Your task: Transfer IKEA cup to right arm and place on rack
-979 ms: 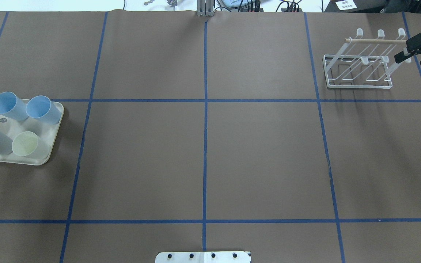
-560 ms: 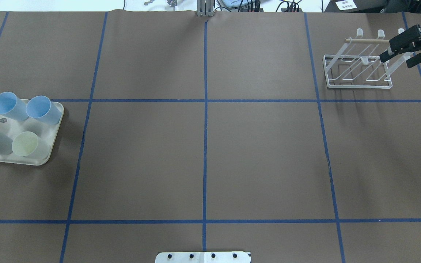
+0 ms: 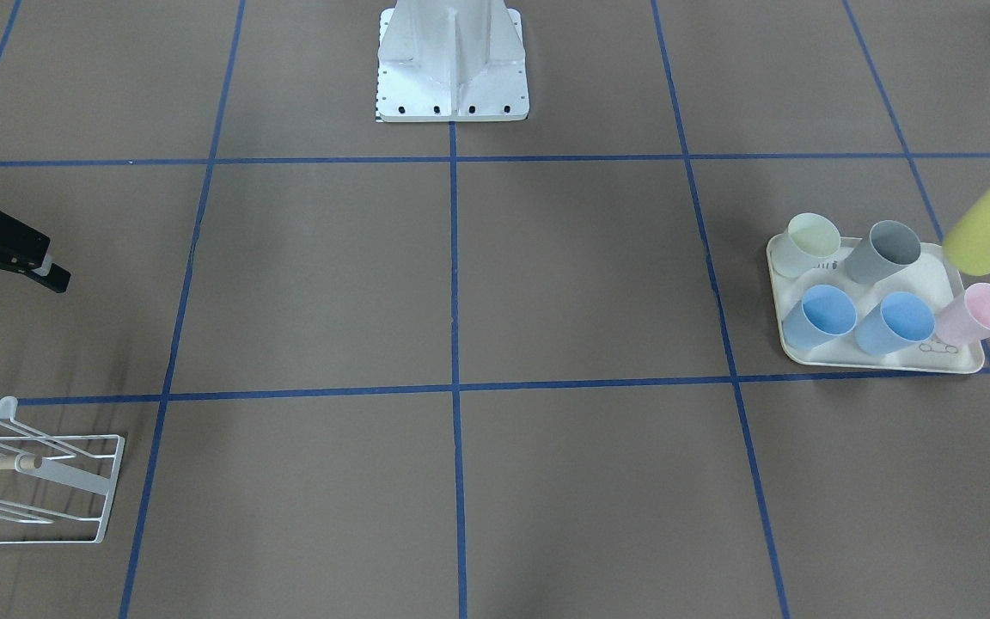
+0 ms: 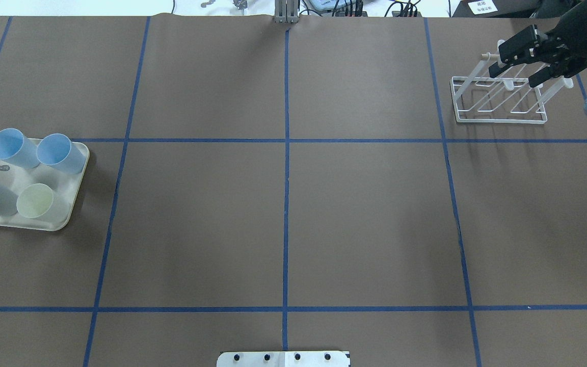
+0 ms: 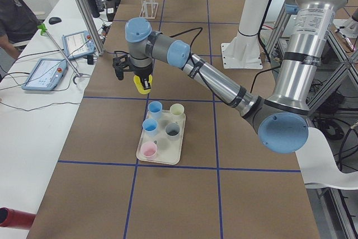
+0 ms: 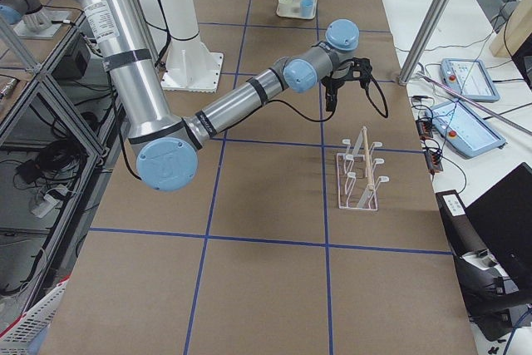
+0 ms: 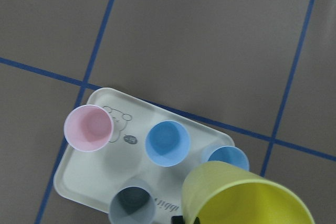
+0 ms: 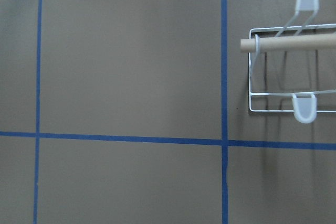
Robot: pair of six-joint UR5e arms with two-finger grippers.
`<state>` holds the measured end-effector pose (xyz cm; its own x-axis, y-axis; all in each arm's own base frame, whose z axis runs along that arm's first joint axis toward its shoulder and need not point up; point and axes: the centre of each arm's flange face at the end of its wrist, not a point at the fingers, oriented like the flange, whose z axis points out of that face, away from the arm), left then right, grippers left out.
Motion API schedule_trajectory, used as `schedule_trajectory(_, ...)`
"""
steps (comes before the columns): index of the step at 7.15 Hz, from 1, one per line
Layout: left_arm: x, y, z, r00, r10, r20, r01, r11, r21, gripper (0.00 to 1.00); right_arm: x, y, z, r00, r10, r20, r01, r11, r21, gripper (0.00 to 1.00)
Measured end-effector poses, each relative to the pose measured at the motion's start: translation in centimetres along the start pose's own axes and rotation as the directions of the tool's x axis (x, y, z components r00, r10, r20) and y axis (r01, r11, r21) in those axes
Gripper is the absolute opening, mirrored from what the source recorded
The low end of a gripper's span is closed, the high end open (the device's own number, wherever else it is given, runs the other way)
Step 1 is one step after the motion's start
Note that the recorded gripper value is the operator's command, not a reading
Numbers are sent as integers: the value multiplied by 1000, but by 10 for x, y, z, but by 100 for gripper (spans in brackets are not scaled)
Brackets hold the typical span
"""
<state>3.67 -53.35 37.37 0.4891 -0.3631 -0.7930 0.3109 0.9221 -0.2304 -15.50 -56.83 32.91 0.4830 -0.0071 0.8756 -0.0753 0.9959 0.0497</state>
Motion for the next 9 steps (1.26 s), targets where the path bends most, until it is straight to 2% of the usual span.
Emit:
schedule_trajectory(2, 61, 35, 47, 988, -94, -123, 96, 995, 13, 0, -30, -1, 11, 999, -36, 7, 35, 998, 45, 99)
schedule_trajectory(3, 86, 54, 68, 973, -135, -185, 143, 989, 29, 0, -49, 1, 22, 1000, -28, 8, 27, 997, 75, 99)
schedule_trajectory(4, 109, 74, 85, 951, -176, -253, 194, 980, 45, 0, -69, 4, 32, 1000, -4, 27, 1, 994, 112, 99)
schedule_trajectory(5, 133, 97, 102, 917, -222, -333, 252, 966, 51, 0, -86, 7, 43, 996, 30, 87, -43, 988, 148, 99)
schedule_trajectory(6, 156, 120, 116, 872, -263, -412, 306, 951, 42, 0, -99, 9, 55, 983, 80, 168, -110, 978, 175, 99)
schedule_trajectory(7, 175, 143, 128, 811, -310, -496, 366, 930, 17, 0, -115, 17, 70, 956, 134, 260, -189, 961, 201, 99)
schedule_trajectory(8, 188, 163, 136, 722, -366, -587, 431, 902, -32, 0, -136, 32, 89, 912, 185, 367, -279, 934, 222, 99)
schedule_trajectory(9, 196, 177, 144, 621, -416, -664, 481, 871, -96, 0, -158, 49, 102, 853, 213, 477, -354, 907, 229, 99)
